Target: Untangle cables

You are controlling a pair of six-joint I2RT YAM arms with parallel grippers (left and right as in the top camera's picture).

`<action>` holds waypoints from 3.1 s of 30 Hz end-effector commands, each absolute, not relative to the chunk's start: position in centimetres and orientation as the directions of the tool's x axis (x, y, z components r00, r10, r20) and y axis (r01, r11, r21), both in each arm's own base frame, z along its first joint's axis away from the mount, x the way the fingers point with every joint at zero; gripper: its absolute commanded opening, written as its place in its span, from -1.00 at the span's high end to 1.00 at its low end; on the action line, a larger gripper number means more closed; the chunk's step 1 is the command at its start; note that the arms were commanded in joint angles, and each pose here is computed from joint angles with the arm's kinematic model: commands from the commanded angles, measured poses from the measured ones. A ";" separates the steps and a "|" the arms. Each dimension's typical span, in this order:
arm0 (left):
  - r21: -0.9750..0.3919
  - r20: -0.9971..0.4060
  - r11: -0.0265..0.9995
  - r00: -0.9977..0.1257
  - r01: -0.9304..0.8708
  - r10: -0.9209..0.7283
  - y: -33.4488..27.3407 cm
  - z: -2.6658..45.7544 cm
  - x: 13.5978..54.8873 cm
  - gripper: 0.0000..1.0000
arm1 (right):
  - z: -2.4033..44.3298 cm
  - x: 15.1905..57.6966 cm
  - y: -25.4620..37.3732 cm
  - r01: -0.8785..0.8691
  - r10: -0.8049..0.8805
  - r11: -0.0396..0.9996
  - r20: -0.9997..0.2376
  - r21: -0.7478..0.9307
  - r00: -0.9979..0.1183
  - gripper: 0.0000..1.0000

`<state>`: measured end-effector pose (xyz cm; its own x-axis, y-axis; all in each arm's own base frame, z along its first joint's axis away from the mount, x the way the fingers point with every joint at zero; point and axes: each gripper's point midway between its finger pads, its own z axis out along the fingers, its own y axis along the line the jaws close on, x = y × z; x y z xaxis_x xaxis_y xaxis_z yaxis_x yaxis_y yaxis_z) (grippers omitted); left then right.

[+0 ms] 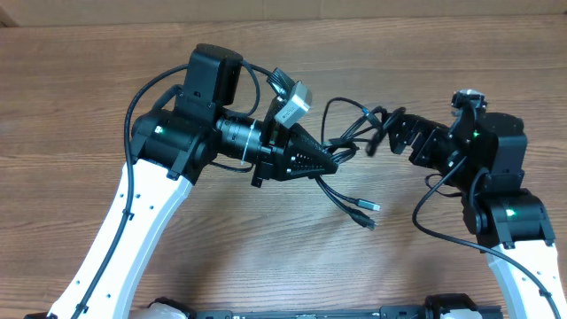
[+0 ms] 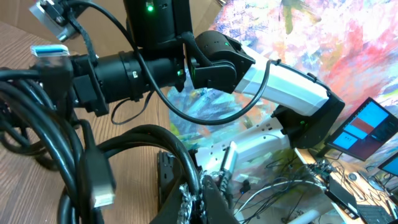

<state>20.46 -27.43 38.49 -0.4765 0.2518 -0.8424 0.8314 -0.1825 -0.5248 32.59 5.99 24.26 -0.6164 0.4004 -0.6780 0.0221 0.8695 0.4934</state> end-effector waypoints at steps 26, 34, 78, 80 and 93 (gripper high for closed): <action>-0.495 -0.865 -0.176 -0.466 0.851 0.185 -25.5 40.4 21.8 0.92 | 20.6 29.7 -1.6 0.392 0.409 0.900 -0.672 0.188 -0.618 -0.95; -0.495 -0.865 -0.147 -0.470 0.856 0.172 -24.8 40.3 22.6 0.92 | 20.4 29.6 -1.6 0.394 0.409 0.901 -0.666 0.183 -0.624 -0.95; -0.517 -0.829 0.110 -0.529 0.849 0.181 -22.4 37.7 26.5 0.31 | 19.4 28.2 4.1 0.215 0.404 0.896 -0.511 0.389 -0.759 0.93; -0.515 -0.825 0.136 -0.533 0.846 0.188 -22.4 37.4 26.8 0.21 | 19.4 28.2 4.1 0.214 0.403 0.896 -0.510 0.390 -0.760 0.93; -0.451 -0.717 0.327 -0.555 0.831 0.422 -22.6 31.2 25.2 0.17 | 19.7 27.6 6.5 0.143 0.391 0.861 -0.455 0.488 -0.800 0.93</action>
<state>25.32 -22.42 31.89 -0.6360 0.3395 -0.6930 0.7717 0.2876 -0.5673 27.40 5.05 18.30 -0.7956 0.3922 -0.4617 0.1970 0.8882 0.4151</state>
